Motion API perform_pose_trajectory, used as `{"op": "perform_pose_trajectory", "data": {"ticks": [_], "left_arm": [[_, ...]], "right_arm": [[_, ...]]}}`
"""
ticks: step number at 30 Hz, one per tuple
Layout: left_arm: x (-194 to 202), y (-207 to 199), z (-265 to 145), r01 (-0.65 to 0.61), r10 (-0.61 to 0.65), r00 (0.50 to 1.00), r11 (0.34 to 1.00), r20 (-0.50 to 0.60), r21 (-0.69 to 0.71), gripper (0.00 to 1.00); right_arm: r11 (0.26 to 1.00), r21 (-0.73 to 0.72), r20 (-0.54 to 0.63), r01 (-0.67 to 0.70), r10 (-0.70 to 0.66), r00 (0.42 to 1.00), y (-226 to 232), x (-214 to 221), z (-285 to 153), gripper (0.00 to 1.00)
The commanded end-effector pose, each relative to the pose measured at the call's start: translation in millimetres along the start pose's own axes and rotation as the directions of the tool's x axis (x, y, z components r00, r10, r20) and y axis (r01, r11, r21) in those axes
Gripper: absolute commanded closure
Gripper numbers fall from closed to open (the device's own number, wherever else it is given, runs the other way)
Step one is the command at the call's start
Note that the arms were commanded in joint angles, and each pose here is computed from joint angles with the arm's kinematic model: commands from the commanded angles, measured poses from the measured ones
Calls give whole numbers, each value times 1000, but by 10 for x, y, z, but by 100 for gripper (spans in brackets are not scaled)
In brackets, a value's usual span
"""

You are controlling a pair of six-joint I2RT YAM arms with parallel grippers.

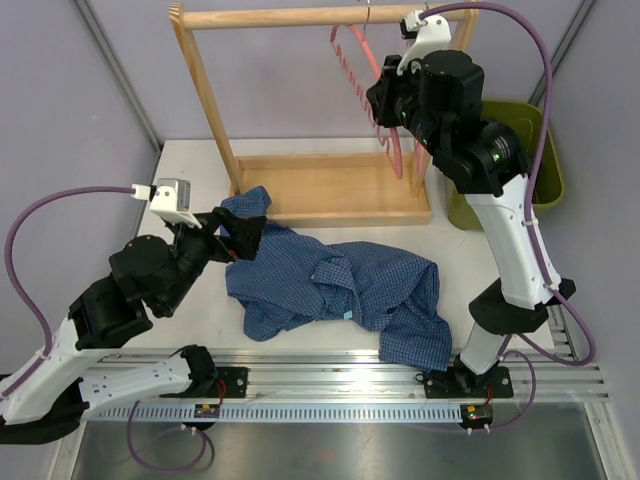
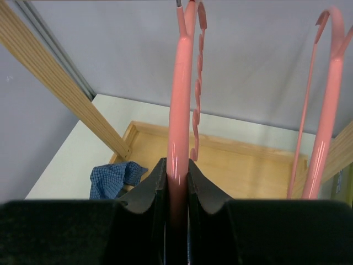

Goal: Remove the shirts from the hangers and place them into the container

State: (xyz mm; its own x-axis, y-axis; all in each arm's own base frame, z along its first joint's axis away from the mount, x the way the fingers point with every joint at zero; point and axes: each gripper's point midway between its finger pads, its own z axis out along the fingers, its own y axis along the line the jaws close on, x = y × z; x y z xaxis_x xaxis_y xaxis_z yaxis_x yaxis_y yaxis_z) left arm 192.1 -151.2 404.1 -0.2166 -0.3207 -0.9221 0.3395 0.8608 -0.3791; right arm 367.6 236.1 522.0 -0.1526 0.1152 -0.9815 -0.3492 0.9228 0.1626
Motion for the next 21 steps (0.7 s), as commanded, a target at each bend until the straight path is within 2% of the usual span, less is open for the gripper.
{"op": "perform_pose_trajectory", "data": {"ticks": [1, 8, 12, 18, 21], "left_arm": [[-64, -35, 6, 34, -34, 999, 999, 23, 8, 1], [-87, -20, -43, 51, -51, 998, 999, 27, 14, 1], [-49, -6, -44, 54, -54, 998, 998, 19, 12, 1], [-7, -24, -40, 69, -69, 998, 997, 5, 18, 1], [1, -8, -55, 71, -71, 997, 997, 4, 16, 1]], "right_arm": [[999, 45, 83, 1, -5, 997, -21, -211, 109, 100], [996, 88, 44, -24, 20, 999, -92, 28, 523, 100], [992, 108, 76, -57, 49, 996, -179, 0, 683, 100], [988, 125, 106, -95, 82, 991, -267, -32, 801, 100], [988, 134, 70, -82, 74, 995, -283, 78, 811, 97]]}}
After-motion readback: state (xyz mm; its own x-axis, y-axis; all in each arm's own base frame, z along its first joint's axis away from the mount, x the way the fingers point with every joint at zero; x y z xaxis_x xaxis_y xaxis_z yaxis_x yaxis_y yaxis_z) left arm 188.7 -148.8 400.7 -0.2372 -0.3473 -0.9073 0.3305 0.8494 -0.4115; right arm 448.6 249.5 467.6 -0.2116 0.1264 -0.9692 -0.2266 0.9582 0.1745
